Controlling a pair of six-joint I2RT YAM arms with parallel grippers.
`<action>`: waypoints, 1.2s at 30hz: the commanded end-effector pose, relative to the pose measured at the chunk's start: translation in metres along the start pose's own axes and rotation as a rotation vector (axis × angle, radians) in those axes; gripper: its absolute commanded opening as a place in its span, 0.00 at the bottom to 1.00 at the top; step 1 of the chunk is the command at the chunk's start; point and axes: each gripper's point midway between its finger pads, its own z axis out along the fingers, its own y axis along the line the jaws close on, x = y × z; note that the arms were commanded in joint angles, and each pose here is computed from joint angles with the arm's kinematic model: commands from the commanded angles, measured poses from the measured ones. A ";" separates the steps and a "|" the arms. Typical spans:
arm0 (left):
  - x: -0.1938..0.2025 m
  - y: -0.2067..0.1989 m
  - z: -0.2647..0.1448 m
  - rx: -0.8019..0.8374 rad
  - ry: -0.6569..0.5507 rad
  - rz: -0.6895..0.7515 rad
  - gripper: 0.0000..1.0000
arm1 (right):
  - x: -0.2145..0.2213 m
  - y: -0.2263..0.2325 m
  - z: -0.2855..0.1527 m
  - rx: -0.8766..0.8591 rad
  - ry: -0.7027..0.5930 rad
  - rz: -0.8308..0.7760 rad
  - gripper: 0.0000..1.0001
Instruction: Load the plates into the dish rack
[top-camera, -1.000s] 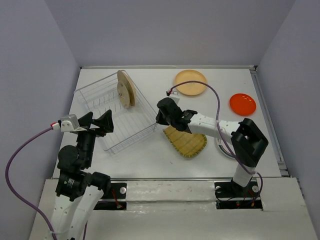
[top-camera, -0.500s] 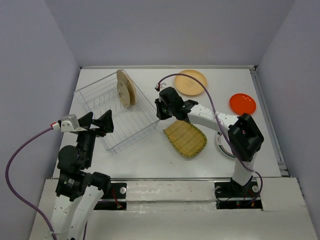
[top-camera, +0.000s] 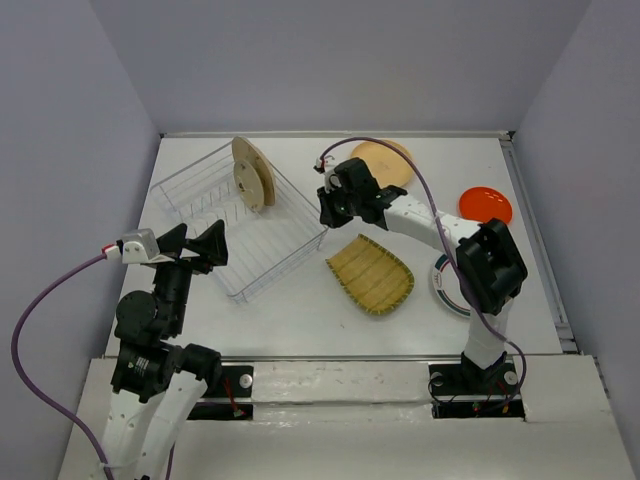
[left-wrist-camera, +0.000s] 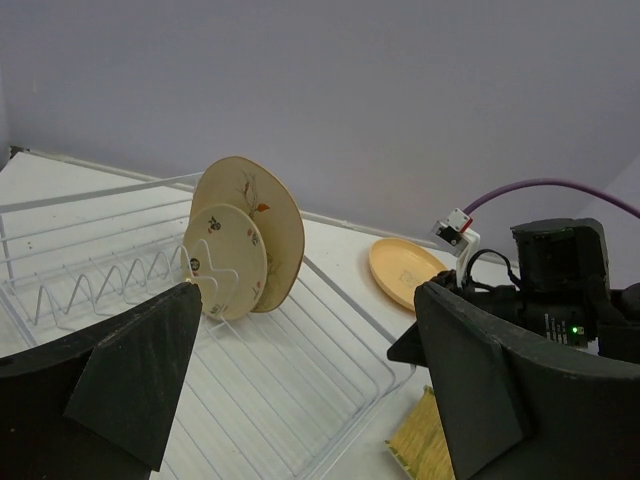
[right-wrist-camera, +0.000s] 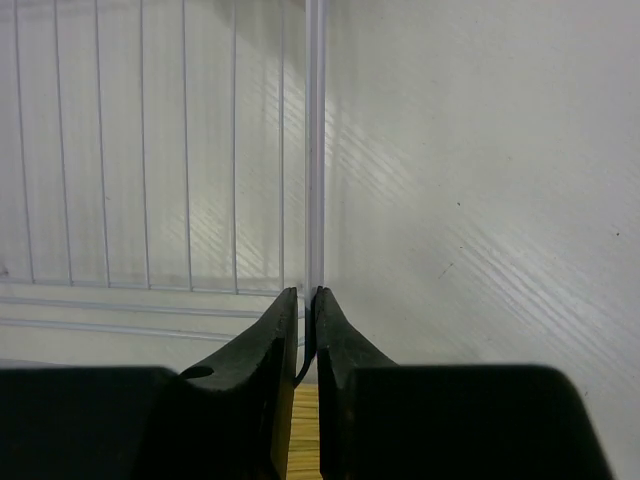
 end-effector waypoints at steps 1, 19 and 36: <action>-0.007 -0.005 0.005 0.021 -0.039 -0.009 0.99 | -0.013 0.005 -0.015 -0.081 -0.033 -0.112 0.07; -0.007 -0.007 0.003 0.034 -0.041 -0.016 0.99 | -0.086 -0.013 -0.081 0.028 -0.275 0.101 0.82; -0.021 -0.025 -0.012 0.133 -0.088 -0.040 0.99 | 0.130 -0.343 -0.292 0.821 -0.644 1.220 0.71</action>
